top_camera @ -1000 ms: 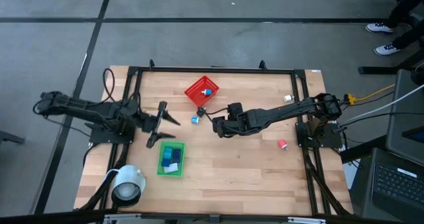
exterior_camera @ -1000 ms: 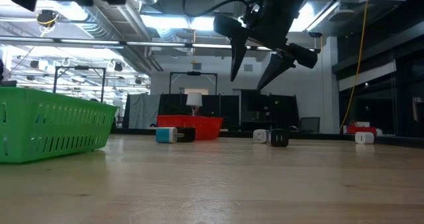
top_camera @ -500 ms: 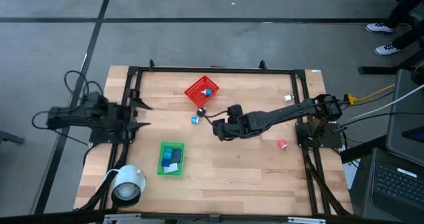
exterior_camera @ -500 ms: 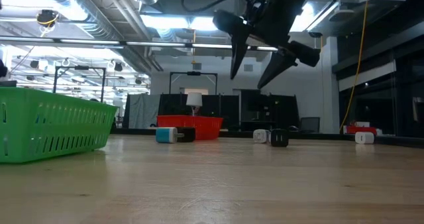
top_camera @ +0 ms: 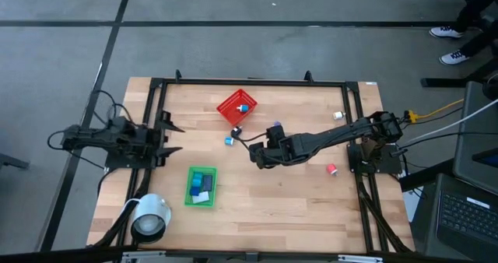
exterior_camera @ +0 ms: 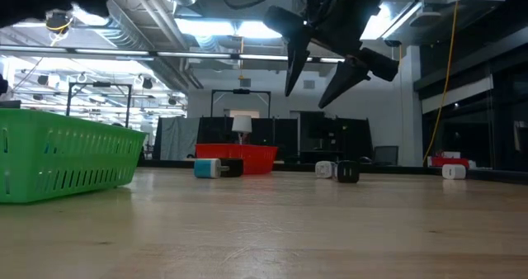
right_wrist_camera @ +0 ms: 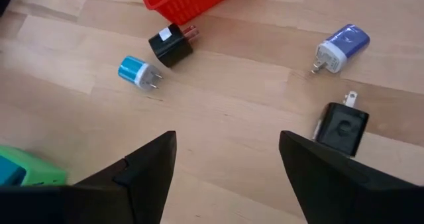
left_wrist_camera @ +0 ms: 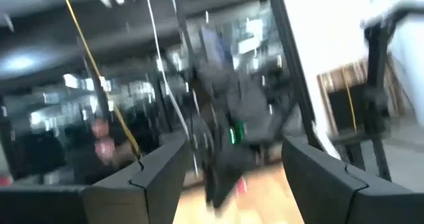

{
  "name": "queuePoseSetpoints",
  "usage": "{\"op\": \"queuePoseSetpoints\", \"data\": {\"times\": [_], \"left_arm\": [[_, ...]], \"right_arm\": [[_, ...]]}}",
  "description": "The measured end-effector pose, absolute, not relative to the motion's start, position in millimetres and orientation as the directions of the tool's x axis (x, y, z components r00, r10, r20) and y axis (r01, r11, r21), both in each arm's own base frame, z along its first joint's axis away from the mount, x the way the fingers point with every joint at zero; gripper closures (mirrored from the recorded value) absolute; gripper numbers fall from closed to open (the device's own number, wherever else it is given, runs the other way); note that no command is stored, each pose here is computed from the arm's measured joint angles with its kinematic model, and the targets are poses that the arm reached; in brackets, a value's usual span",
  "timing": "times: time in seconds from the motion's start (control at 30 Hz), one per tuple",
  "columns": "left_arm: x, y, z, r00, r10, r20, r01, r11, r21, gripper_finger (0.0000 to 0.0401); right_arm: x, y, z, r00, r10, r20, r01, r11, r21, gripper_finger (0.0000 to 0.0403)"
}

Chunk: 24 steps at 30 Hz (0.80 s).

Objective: Pick & Place Office items
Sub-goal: Put the right black charger adapter into the red bin

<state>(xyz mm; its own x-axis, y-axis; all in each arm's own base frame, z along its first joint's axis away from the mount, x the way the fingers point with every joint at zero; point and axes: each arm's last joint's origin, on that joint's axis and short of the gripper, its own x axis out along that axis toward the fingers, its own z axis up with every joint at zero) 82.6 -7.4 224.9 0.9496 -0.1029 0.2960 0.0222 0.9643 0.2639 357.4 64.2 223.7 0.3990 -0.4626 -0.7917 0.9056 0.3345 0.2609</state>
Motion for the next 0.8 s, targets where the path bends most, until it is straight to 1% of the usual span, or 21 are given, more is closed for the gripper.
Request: {"op": "queuePoseSetpoints", "data": {"times": [0.17,0.27,0.37,0.5,0.6,0.8], "left_arm": [[90,-8,204,0.964,-0.094,0.25,0.029,0.967,0.251,0.0162],[92,-11,195,0.962,-0.15,0.227,0.098,0.969,0.225,0.0162],[95,-12,183,0.97,-0.164,0.177,0.128,0.971,0.2,0.0162],[95,-14,177,0.978,-0.175,0.116,0.152,0.971,0.186,0.0162],[95,-15,178,0.969,-0.213,0.127,0.188,0.964,0.186,0.0162],[95,-16,176,0.97,-0.218,0.107,0.201,0.969,0.145,0.0162]], "right_arm": [[358,65,224,0.404,-0.461,-0.79,0.899,0.359,0.249,0.0131],[358,69,225,0.419,-0.48,-0.771,0.892,0.376,0.25,0.0131],[358,72,225,0.432,-0.49,-0.758,0.884,0.396,0.248,0.0131],[358,75,226,0.439,-0.484,-0.757,0.877,0.415,0.244,0.0131],[358,77,226,0.442,-0.482,-0.756,0.873,0.426,0.239,0.0131],[359,73,225,0.437,-0.458,-0.774,0.865,0.449,0.223,0.0131]]}}
